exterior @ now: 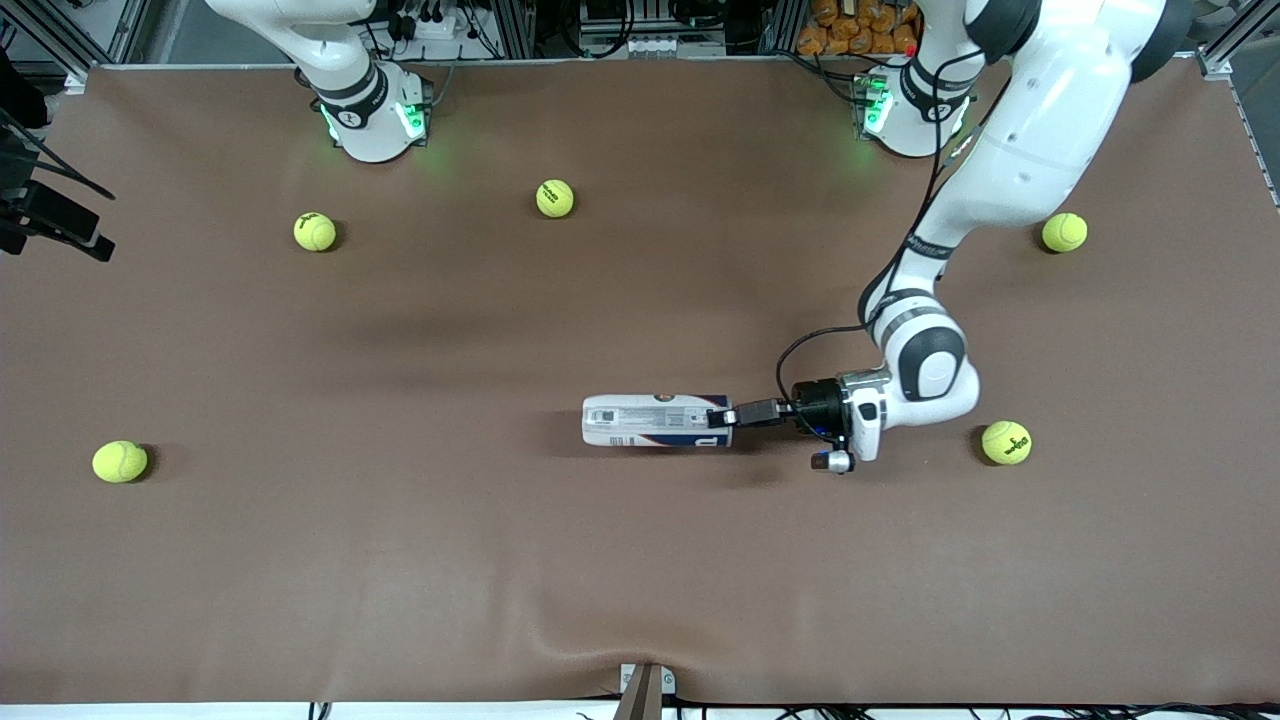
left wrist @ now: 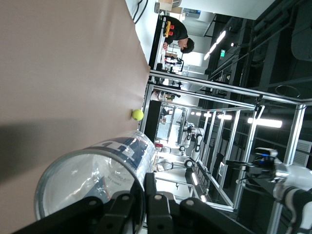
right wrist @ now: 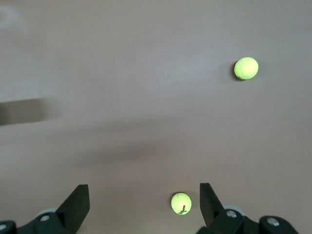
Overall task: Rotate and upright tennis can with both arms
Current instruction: 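Lift and rotate the can upright with the left gripper, set it down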
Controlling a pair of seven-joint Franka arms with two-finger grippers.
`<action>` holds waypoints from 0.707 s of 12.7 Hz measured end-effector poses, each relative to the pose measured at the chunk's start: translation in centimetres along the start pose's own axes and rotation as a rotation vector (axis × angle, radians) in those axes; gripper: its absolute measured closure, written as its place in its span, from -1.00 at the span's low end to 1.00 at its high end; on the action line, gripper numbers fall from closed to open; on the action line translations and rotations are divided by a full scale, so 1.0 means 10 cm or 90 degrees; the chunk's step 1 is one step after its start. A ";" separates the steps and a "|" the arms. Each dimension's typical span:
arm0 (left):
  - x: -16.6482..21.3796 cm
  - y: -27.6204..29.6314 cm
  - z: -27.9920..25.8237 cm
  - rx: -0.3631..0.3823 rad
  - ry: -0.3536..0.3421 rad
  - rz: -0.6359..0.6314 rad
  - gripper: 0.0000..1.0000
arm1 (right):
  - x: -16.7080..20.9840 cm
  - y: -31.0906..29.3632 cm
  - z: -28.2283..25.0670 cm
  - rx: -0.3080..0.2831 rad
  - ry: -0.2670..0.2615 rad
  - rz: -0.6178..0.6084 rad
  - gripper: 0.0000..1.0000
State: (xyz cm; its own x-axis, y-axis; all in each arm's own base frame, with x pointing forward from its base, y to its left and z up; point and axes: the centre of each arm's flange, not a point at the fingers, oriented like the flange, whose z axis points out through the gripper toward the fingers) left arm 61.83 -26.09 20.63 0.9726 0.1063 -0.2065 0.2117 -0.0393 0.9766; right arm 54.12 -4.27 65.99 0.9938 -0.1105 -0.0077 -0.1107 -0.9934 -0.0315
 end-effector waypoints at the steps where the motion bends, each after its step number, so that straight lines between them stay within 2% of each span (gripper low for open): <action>1: 0.01 0.20 -0.04 0.018 0.003 -0.014 0.91 | 0.00 0.00 0.00 0.000 0.000 0.000 -1.00; 7: -0.24 1.25 0.13 0.107 0.082 -0.109 0.91 | 0.00 0.00 0.00 0.000 0.000 0.000 -1.00; 9: -0.40 1.42 0.31 0.174 0.103 -0.119 0.91 | 0.00 0.00 0.00 0.000 0.000 -0.003 -1.00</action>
State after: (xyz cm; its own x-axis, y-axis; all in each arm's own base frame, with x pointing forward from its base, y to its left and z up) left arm 61.21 -30.19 35.16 0.8915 0.2922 -0.3461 0.4234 -0.2663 0.8659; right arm 54.13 -4.24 65.99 0.9943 -0.1060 -0.0076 -0.1062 -0.9938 -0.0315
